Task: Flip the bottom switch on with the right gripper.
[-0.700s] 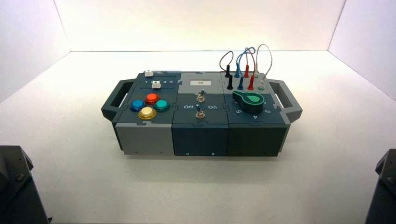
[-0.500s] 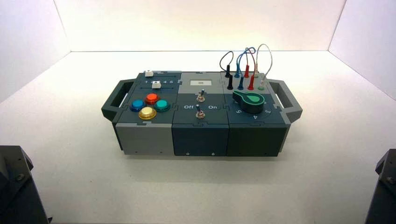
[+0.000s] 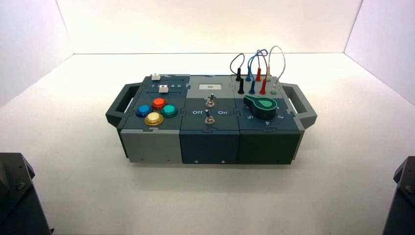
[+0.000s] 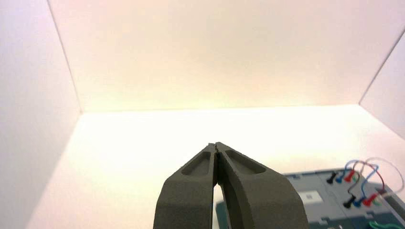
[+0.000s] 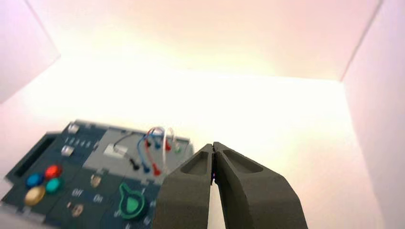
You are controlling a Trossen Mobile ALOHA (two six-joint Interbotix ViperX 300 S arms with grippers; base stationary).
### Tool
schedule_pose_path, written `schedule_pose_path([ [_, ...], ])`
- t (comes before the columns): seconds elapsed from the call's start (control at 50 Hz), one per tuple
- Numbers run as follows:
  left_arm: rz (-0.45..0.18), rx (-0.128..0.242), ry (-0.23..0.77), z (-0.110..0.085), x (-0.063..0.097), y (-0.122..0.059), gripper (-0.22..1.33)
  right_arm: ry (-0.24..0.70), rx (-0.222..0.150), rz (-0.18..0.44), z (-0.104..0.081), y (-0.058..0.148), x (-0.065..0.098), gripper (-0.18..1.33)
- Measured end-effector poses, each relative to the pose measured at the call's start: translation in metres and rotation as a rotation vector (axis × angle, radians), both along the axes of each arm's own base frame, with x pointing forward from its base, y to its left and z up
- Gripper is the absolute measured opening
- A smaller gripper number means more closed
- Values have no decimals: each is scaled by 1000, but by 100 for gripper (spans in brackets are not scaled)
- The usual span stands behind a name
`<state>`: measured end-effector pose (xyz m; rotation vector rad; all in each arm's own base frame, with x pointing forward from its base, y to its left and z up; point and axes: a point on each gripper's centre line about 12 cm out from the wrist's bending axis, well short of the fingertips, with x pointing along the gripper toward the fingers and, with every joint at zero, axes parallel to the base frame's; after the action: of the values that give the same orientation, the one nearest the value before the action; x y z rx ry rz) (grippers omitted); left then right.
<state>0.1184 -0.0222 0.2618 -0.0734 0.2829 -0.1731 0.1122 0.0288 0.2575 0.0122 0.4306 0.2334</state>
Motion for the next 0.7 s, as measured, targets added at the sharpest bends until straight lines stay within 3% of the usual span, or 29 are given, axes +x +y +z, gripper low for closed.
schedule_pose_path([
  [0.14, -20, -4, 66, 5, 13, -5, -16, 93, 27, 48, -7, 11, 9, -14],
  [0.28, -67, 4, 130, 19, 31, -15, -16, 155, 24, 72, -14, 18, 17, -14],
  [0.44, -145, 73, 319, 7, 51, -30, -16, 143, 26, 71, -13, 18, 18, -14],
  [0.46, -167, 100, 374, 0, 56, -34, -16, 143, 26, 71, -13, 18, 18, -14],
  [0.54, -200, 148, 503, -18, 64, -40, -16, 141, 27, 71, -13, 18, 18, -14],
  [0.7, -231, 214, 700, -51, 72, -44, -16, 149, 26, 68, -9, 19, 23, -14],
])
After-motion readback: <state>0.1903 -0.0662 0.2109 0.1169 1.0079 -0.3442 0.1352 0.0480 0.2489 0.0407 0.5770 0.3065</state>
